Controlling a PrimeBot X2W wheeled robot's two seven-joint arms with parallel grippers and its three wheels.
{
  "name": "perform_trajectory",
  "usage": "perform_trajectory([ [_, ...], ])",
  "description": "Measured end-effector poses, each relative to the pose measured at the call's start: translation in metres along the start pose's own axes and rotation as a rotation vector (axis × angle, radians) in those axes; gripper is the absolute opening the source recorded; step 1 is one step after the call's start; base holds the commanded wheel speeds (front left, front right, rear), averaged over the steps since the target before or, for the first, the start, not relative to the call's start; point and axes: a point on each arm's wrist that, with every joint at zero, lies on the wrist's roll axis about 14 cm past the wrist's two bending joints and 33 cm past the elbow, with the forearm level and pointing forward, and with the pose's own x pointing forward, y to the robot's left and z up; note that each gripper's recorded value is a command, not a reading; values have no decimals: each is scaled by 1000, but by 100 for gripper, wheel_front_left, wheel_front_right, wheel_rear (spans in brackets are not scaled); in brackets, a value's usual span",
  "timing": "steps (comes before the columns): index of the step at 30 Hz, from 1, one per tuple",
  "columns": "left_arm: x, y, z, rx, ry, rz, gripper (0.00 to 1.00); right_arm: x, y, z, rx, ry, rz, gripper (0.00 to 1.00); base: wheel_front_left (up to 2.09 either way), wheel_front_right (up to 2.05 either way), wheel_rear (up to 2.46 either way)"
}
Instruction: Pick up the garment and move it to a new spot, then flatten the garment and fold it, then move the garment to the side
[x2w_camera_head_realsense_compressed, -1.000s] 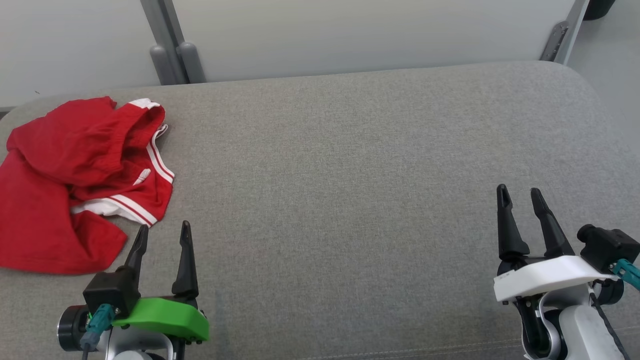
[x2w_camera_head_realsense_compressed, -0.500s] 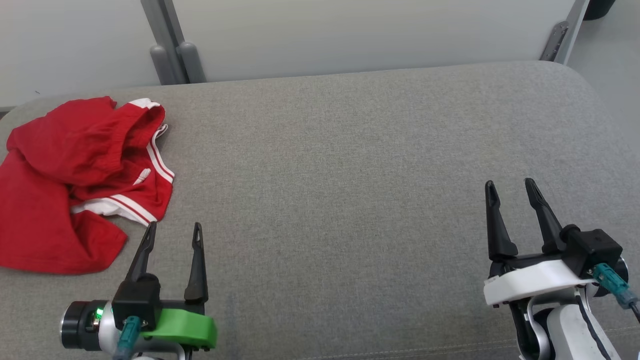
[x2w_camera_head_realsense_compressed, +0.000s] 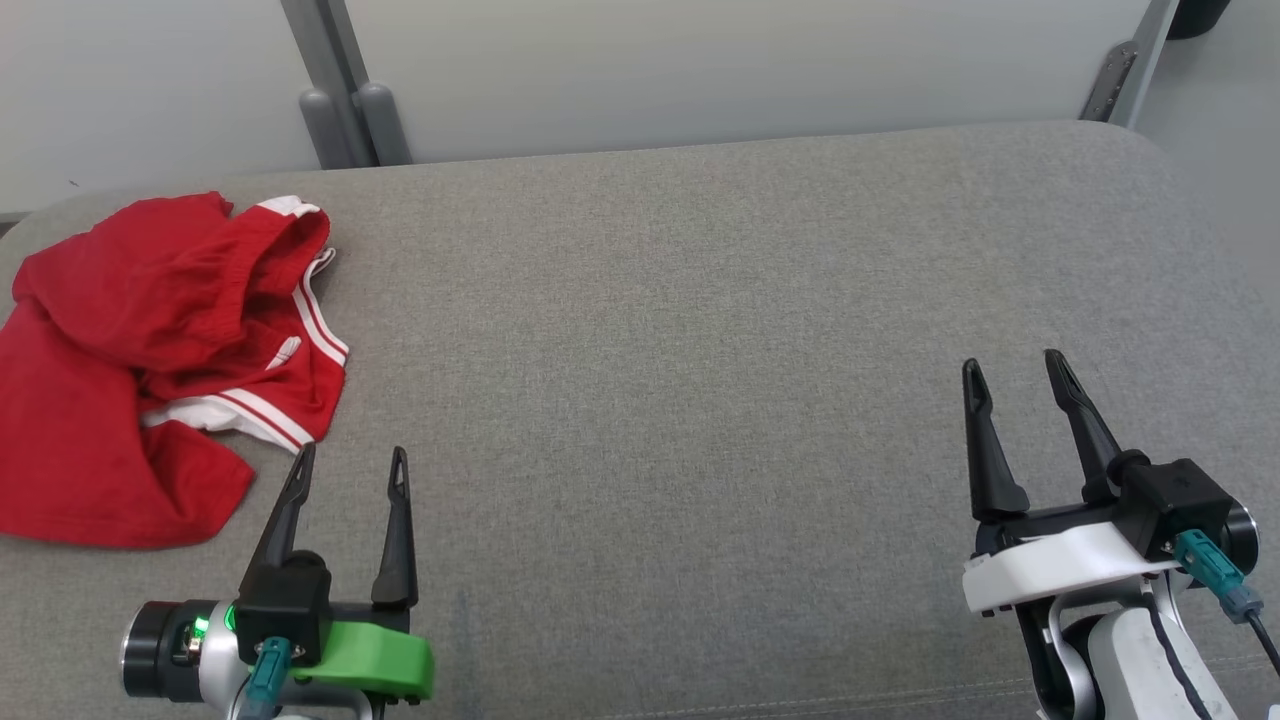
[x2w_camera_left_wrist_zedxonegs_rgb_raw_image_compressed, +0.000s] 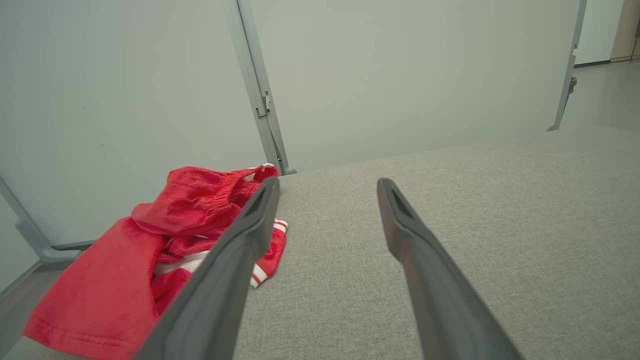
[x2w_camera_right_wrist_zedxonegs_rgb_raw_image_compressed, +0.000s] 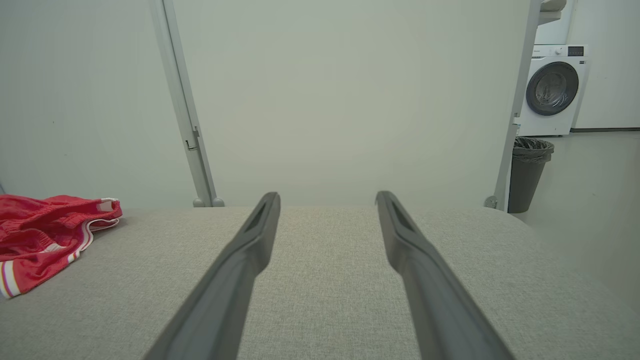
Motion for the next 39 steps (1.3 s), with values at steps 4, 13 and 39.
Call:
perform_trajectory([
  [4, 0, 0, -1, -6, 5, 2, 100, 0, 0, 0, 0, 0, 0, 100, 0, 0, 0],
  [13, -1, 2, -5, -11, 15, 8, 100, 0, 0, 1, 0, -3, -1, 100, 0, 0, 0],
  [39, 13, 10, -15, -19, 38, 24, 100, 11, -6, -14, 3, 31, -13, 100, 0, 0, 0],
])
